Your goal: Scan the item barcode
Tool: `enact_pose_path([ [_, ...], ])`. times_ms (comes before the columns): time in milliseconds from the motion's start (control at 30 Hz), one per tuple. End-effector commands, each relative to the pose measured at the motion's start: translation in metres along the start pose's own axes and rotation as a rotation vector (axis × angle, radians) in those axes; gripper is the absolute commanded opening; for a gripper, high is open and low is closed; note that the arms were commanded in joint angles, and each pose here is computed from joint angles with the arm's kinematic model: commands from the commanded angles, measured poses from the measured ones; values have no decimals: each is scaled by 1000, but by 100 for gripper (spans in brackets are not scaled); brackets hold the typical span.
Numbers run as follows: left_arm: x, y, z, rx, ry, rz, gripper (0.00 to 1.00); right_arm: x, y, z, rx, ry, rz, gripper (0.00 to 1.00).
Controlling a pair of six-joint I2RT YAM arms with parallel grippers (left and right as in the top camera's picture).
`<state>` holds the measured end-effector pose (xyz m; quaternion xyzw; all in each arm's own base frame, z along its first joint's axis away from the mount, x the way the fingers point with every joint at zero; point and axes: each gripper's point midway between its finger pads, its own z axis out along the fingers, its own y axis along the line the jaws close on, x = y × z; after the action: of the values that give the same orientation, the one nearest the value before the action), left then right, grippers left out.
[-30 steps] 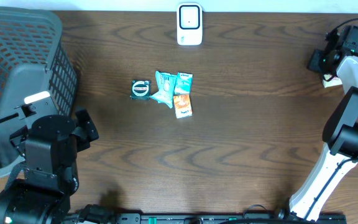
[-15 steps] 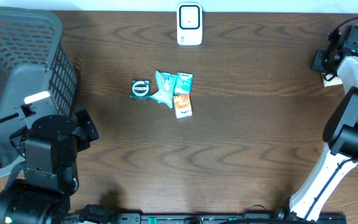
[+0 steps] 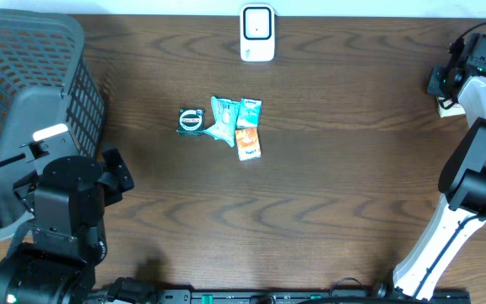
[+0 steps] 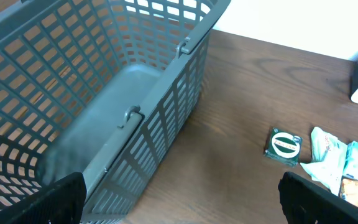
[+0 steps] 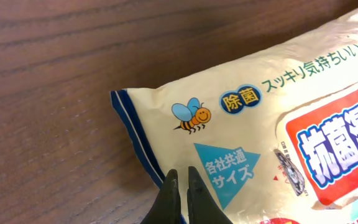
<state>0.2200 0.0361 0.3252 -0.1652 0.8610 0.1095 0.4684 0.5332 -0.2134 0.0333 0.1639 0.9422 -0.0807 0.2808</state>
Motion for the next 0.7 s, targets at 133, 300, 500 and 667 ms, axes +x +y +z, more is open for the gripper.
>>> enact_pose_path([
  [133, -3, 2, -2, -8, -9, -7, 98, -35, 33, -46, -204, -89, 85, 4],
  [300, -3, 2, -2, -8, -9, -7, 98, -51, 103, -105, -553, -131, 30, 26],
  [500, -3, 2, -2, -8, -8, -7, 98, -3, 176, -137, -813, 92, 41, 56],
  [667, -3, 2, -2, -8, -8, -7, 98, 66, 225, -159, -832, 377, 6, 69],
])
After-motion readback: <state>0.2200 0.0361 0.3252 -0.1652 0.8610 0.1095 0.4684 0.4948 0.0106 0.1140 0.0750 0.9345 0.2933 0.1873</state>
